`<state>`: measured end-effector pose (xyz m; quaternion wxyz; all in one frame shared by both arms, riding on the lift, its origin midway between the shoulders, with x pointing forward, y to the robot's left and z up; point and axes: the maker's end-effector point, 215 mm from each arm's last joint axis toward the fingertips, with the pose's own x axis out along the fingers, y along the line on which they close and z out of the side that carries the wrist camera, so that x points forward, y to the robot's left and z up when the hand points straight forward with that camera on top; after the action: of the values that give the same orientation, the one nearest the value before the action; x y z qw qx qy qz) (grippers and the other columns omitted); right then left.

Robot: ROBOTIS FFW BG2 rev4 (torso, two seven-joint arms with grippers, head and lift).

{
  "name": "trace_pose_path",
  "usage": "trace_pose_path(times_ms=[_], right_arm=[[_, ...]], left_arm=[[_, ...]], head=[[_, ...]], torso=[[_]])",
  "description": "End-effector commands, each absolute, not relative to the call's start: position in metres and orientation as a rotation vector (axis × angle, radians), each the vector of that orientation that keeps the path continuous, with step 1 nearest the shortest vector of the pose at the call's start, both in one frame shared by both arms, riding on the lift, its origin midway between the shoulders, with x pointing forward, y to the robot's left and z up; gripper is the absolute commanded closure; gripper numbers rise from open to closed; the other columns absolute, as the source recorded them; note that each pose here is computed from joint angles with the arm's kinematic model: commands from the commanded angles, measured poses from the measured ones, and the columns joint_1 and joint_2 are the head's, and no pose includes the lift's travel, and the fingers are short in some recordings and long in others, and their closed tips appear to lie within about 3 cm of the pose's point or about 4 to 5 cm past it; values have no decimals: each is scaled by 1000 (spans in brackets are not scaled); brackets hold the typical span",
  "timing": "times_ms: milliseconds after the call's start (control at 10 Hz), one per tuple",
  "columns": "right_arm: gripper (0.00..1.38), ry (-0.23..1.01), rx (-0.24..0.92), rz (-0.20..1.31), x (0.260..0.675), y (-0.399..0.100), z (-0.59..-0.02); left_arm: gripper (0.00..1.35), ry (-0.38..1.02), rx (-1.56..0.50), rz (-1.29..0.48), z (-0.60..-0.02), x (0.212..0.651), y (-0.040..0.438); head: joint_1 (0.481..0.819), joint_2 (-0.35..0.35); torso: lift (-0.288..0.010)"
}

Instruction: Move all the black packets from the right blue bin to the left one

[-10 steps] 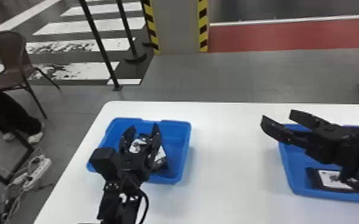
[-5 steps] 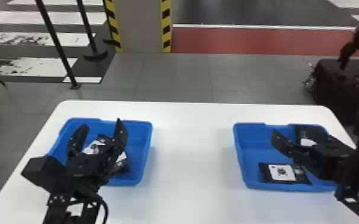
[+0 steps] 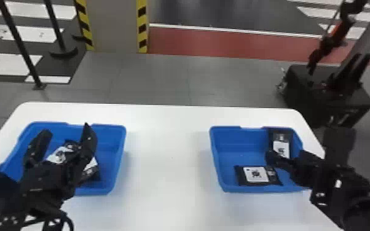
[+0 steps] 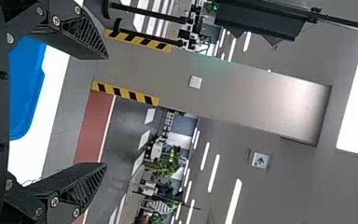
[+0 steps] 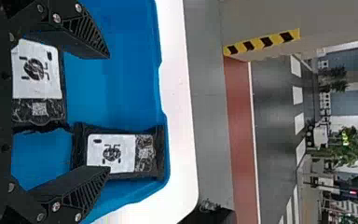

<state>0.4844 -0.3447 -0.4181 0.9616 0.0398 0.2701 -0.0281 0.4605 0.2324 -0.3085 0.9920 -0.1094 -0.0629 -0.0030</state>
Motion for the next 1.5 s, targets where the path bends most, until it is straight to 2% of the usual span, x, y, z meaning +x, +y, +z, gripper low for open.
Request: trace_pose_path(times_ms=[0,400,800,1000,1400], right_arm=[[191,574,101,-62,507,-356,-437],[190,654,171,-55,544,-367,-486],[190,684,196,-55,556,-365,-510],[196,685,174,-78,554,-373,-512],[197,681,54,-194,528,-400,-489]], left_arm=[[231,-128,-222,-7,-308,460,231],[231,-130,-230,-8,-307,460,230],[231,-138,-232,-6,-305,460,231],[231,-145,-232,-2,-303,460,234],[231,-141,-230,1,-305,457,236]], head=[[695,-126],[695,-149],[695,-145],[695,-144],[695,-175]], torso=[[-110],[-110],[-110],[-110],[-110]])
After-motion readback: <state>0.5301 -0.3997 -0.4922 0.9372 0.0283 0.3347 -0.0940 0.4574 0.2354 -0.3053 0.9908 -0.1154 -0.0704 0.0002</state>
